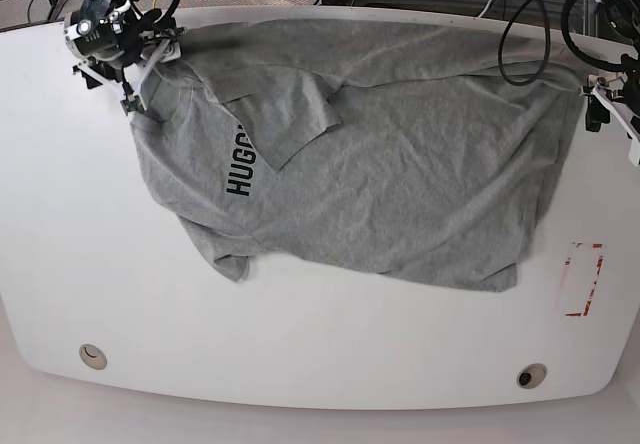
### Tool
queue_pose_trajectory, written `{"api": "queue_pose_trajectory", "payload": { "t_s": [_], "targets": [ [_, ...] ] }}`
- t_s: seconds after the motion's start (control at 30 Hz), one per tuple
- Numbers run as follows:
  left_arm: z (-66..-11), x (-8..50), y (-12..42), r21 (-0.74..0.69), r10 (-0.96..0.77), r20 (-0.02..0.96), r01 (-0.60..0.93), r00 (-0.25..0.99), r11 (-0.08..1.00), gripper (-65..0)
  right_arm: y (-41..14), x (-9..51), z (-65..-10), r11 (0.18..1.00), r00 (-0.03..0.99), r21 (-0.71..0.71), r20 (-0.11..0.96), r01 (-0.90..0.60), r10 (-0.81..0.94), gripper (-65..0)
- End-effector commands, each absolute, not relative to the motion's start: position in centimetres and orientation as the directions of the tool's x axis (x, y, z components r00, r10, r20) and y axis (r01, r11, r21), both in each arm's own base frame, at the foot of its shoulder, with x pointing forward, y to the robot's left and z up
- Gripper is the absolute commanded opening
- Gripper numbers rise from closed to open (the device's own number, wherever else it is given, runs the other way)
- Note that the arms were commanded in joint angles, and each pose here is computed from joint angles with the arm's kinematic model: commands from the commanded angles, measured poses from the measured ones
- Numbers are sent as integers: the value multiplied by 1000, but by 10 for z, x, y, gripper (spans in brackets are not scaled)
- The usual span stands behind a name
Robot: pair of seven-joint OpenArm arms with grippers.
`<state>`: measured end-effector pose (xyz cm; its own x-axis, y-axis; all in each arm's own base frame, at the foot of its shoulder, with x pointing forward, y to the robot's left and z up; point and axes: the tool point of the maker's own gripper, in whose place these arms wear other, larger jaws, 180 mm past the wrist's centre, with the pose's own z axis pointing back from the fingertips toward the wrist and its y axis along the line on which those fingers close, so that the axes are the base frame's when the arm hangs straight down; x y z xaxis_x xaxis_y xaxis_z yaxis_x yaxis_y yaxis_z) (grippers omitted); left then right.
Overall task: Fold the T-shirt properly
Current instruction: 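Move both grippers along the shirt sides toward the hem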
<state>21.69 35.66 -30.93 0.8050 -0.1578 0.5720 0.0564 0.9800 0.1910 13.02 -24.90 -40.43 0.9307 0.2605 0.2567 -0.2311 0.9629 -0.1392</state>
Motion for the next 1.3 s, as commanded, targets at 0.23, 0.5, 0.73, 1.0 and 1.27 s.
{"api": "queue_pose_trajectory", "payload": {
  "t_s": [0.23,0.5,0.73,1.0,1.27],
  "targets": [
    [-298,224,358,214,-183,596,65,782,975,-229,-249,126,-401,960,926,-151,264,-237,270,-147],
    [-291,240,352,212,-200,621,83,758,974,-229,-255,125,-399,964,929,-154,270,-218,253,-147],
    [-290,245,349,209,-203,630,87,749,974,-229,-239,147,-391,973,901,-86,369,-213,230,-147],
    [-285,250,349,211,-203,643,84,738,974,-229,-232,169,-383,975,873,-59,437,-214,218,-147],
    [-285,251,348,209,-201,646,84,736,974,-229,-234,203,-365,975,830,-85,512,-205,219,-147]
  ]
}}
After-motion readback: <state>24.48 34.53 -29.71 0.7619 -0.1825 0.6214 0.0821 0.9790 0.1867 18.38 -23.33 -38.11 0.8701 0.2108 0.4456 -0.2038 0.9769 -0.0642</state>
